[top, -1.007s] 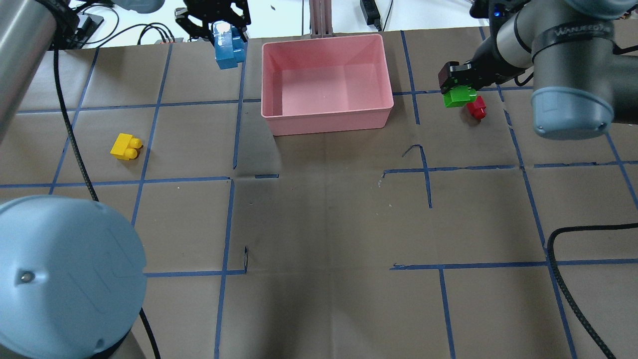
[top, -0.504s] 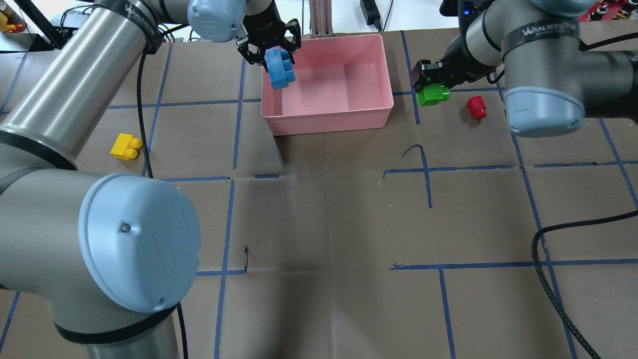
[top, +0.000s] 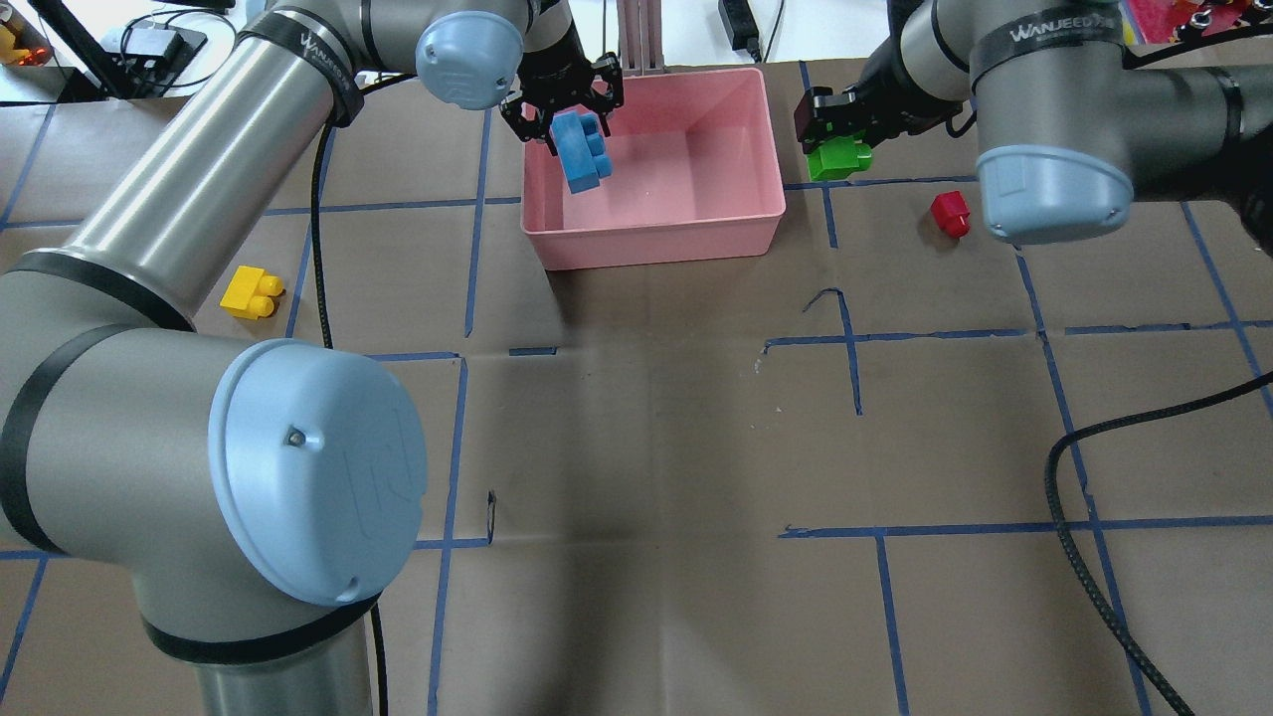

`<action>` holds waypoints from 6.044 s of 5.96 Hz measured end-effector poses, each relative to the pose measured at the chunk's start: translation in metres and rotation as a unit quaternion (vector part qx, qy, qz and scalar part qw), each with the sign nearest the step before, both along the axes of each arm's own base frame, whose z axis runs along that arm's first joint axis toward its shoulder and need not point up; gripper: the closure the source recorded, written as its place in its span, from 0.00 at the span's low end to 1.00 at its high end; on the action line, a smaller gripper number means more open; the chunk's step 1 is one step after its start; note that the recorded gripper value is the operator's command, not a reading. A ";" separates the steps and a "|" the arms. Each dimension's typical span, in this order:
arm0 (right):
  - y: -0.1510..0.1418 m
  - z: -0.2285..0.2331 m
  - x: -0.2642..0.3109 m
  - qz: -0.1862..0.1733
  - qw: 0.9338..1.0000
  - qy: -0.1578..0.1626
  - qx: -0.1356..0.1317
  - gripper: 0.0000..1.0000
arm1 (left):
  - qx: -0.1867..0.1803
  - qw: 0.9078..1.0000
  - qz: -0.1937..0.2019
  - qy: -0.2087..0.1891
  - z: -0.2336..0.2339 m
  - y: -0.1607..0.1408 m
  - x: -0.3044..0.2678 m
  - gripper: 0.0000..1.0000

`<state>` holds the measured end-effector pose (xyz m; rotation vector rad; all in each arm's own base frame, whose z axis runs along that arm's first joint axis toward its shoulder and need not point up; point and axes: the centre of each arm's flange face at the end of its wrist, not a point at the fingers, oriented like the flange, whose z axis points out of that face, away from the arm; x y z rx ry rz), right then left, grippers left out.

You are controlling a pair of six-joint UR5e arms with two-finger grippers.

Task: Put all blocks into box

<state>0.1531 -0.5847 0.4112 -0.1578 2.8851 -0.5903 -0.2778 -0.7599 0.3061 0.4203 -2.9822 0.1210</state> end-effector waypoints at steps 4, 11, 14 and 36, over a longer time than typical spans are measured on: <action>-0.042 0.001 0.069 -0.001 1.000 -0.024 -0.004 0.95 | -0.039 0.999 0.008 0.001 0.101 0.012 0.068 0.00; -0.149 -0.062 0.138 0.011 0.999 -0.038 -0.016 0.01 | 0.028 0.977 -0.205 -0.044 0.100 0.107 0.373 0.01; -0.147 -0.068 0.136 0.016 0.999 -0.032 -0.007 0.00 | 0.020 0.961 -0.270 -0.049 0.050 0.157 0.443 0.01; -0.112 -0.213 -0.194 0.015 0.993 0.096 0.063 0.93 | -0.001 0.967 -0.250 -0.045 0.111 0.051 0.381 0.90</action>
